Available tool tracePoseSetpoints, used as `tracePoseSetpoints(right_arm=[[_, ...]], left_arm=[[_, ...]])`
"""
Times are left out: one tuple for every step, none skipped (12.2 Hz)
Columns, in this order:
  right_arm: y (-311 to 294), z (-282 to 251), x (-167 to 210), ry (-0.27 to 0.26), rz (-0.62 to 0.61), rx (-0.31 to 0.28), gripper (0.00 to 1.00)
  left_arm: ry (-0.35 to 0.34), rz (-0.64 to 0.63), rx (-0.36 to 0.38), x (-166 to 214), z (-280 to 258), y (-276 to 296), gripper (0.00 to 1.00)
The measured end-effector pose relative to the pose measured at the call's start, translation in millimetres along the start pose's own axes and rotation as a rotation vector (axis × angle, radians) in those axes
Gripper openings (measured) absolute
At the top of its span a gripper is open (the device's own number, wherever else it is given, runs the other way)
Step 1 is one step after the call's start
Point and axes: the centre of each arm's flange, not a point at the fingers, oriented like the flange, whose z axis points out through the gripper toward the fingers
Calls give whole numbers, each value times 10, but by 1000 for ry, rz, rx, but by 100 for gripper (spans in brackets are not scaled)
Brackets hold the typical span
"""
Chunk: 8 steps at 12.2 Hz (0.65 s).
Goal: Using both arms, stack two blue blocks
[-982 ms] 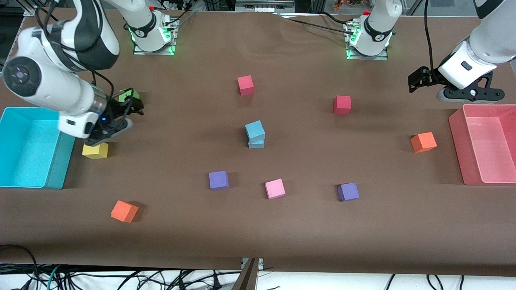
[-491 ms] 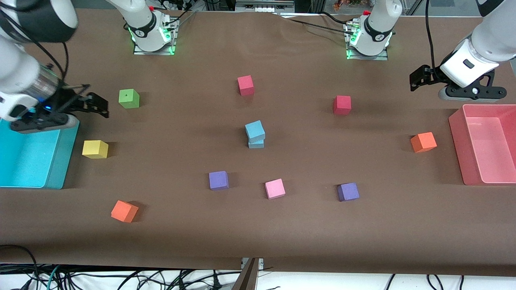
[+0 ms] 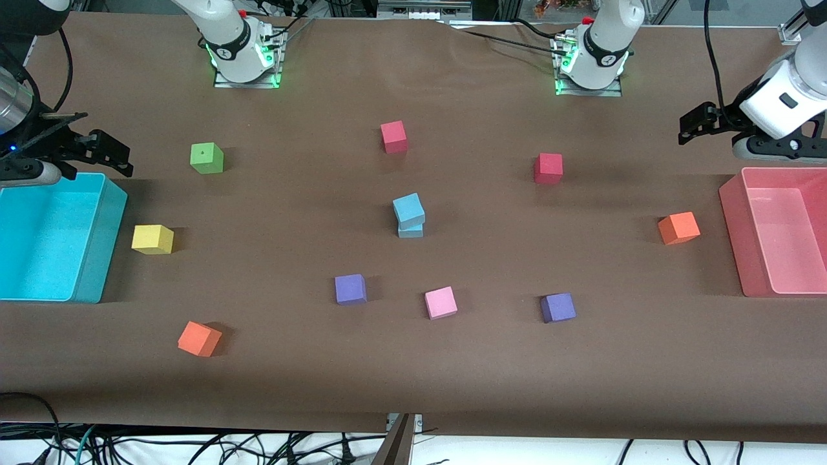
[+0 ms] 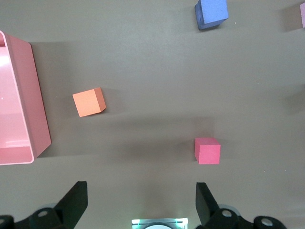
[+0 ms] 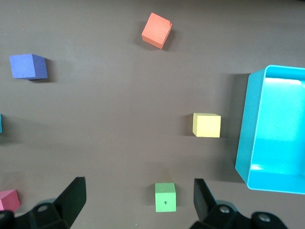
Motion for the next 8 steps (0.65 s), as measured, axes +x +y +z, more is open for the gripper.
tracePoseSetpoints(right_arm=[[-6, 5, -9, -7, 0, 0, 100], [-9, 14, -18, -14, 0, 0, 100], [-11, 21, -25, -18, 0, 0, 100], [-9, 15, -30, -17, 1, 0, 100], [9, 9, -35, -17, 5, 0, 100], [39, 6, -39, -17, 10, 1, 100], [52, 5, -43, -17, 12, 1, 100], [53, 2, -46, -17, 13, 1, 100]], left_arm=[[-1, 1, -2, -1, 1, 7, 100], [-2, 2, -3, -1, 1, 16, 100], [-2, 3, -3, -1, 1, 20, 100], [-2, 3, -3, -1, 1, 23, 100], [-2, 5, -3, -1, 1, 30, 100], [-2, 7, -2, -1, 1, 40, 100], [-2, 8, -2, -1, 2, 48, 100], [-2, 8, -2, -1, 3, 56, 100]])
